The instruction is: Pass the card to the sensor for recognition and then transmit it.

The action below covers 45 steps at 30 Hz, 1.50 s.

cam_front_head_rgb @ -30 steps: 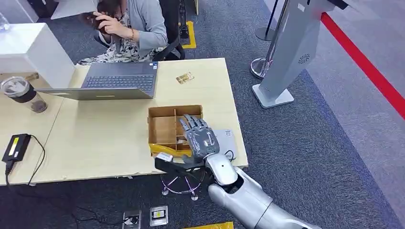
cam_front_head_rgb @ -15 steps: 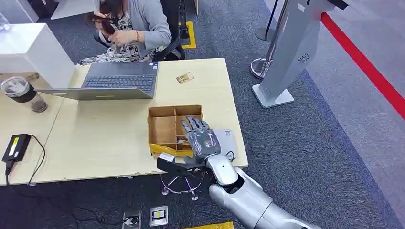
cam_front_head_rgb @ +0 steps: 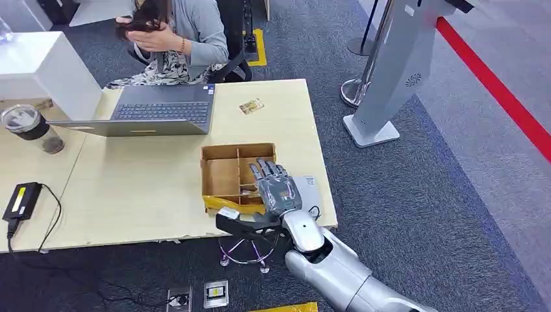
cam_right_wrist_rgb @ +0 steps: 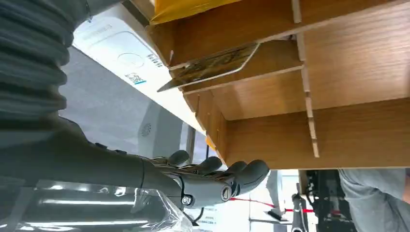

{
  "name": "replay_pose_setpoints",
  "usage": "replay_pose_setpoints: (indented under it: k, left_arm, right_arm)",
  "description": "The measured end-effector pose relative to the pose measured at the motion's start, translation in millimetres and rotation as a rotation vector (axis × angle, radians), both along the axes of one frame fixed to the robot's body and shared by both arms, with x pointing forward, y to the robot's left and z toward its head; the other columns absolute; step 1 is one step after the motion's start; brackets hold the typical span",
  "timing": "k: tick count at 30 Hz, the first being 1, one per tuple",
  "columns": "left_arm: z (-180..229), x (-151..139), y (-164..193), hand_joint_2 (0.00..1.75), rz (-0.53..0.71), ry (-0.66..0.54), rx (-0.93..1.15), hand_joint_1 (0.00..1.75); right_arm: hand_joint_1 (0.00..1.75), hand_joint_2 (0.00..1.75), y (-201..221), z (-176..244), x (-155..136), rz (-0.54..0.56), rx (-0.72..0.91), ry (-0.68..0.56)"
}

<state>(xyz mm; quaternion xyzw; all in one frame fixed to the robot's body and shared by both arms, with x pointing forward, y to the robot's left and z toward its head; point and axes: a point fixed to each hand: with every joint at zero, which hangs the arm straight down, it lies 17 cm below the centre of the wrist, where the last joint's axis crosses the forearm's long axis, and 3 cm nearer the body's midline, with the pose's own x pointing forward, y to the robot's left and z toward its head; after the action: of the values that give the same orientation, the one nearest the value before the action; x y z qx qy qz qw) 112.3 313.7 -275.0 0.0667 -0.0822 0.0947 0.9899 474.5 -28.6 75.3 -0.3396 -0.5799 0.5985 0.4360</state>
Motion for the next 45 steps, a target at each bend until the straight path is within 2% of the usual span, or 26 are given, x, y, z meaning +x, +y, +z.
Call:
replay_pose_setpoints:
  k: [1,2,3,15,36,40,45]
  left_arm:
    - [0.1,0.4,0.0,0.00,0.000,-0.003,0.000,0.00]
    - [0.2,0.8,0.0,0.00,0.001,-0.006,0.000,0.00]
    - [0.2,1.0,0.0,0.00,0.001,-0.007,0.000,0.00]
    - [0.1,0.6,2.0,0.00,0.013,-0.004,0.007,0.00]
    - [0.2,0.8,1.6,0.00,0.003,-0.005,0.007,0.00]
    - [0.1,0.7,1.9,0.00,0.004,-0.005,0.008,0.00]
    - [0.2,1.2,0.4,0.00,-0.011,-0.009,0.003,0.00]
  right_arm:
    - [0.00,1.75,-1.6,-1.4,0.6,-0.005,-0.005,0.003]
    - [1.66,1.75,-2.9,-2.5,1.2,-0.008,-0.007,0.006]
    - [1.73,1.75,-3.6,-3.3,1.3,-0.009,-0.009,0.008]
    - [1.75,1.75,-11.8,-14.3,2.5,-0.024,-0.047,0.014]
    - [1.75,1.75,-7.1,-11.7,2.6,-0.015,0.005,0.023]
    - [1.75,1.75,-1.2,21.2,14.0,-0.010,0.014,-0.081]
    - [1.75,1.75,5.2,108.0,42.5,-0.017,0.026,-0.235]
